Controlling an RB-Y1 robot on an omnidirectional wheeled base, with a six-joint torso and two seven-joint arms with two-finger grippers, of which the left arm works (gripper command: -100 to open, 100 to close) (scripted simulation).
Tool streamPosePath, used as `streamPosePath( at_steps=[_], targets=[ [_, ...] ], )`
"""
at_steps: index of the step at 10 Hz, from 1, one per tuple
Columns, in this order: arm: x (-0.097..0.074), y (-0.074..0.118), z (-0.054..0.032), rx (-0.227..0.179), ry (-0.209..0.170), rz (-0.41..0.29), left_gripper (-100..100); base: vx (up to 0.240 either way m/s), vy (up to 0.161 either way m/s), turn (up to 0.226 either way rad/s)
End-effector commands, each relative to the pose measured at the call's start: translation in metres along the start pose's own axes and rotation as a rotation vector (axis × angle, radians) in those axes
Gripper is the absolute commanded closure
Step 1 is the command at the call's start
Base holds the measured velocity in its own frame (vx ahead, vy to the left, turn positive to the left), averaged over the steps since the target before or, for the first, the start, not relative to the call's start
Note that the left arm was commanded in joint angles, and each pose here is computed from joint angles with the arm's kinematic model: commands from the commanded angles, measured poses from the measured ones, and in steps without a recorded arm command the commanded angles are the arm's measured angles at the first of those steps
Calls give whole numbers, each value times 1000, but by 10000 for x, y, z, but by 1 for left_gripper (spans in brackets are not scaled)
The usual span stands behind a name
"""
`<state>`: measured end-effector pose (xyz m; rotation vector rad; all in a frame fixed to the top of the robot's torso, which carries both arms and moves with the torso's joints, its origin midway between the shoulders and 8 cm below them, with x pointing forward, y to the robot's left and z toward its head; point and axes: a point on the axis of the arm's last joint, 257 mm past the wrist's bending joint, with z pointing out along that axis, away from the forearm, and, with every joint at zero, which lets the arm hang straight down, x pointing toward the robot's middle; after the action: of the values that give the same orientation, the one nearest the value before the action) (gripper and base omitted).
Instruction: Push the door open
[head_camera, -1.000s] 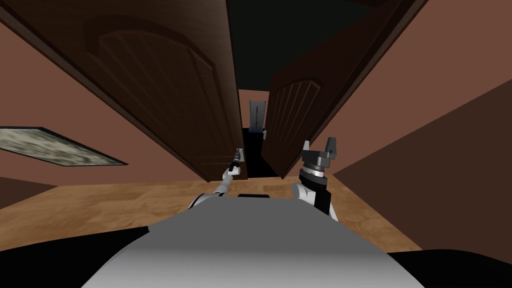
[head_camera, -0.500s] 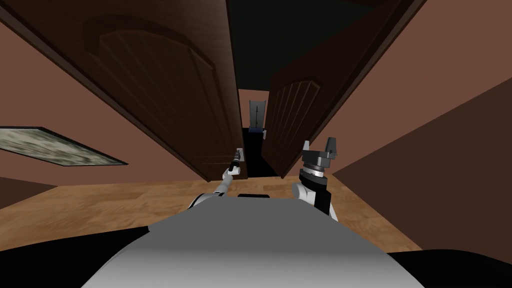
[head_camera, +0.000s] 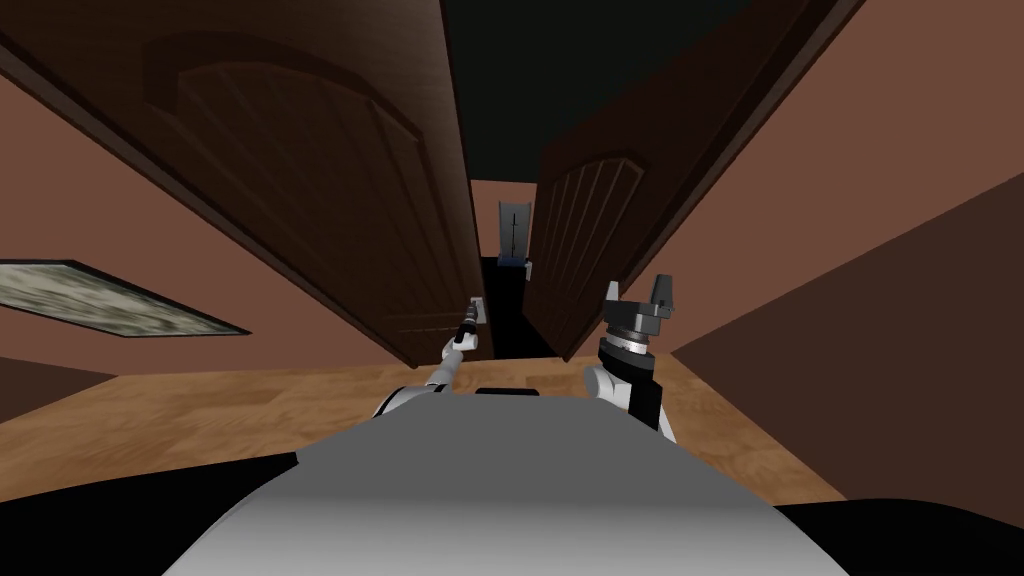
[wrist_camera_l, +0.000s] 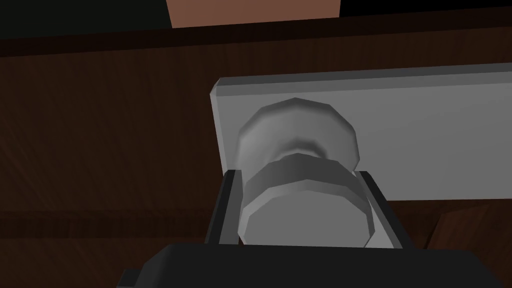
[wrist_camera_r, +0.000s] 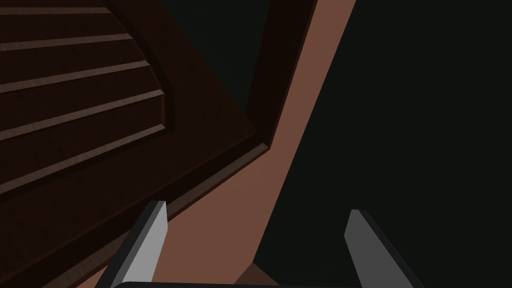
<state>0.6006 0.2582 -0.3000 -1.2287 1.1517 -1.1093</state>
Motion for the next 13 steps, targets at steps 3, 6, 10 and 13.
streamPosePath(
  at_steps=[3, 6, 10, 13],
  targets=[
    [-359, -150, 67, 28, -52, 31, 100, 162, -41, 51],
    [-400, -89, 53, 18, -58, 27, -100, 108, -45, 79],
    [-351, -75, 54, 11, -56, 8, -100, -177, -80, 21],
    [-218, -44, 44, 1, -49, -24, -100, -195, -90, 32]
  ],
)
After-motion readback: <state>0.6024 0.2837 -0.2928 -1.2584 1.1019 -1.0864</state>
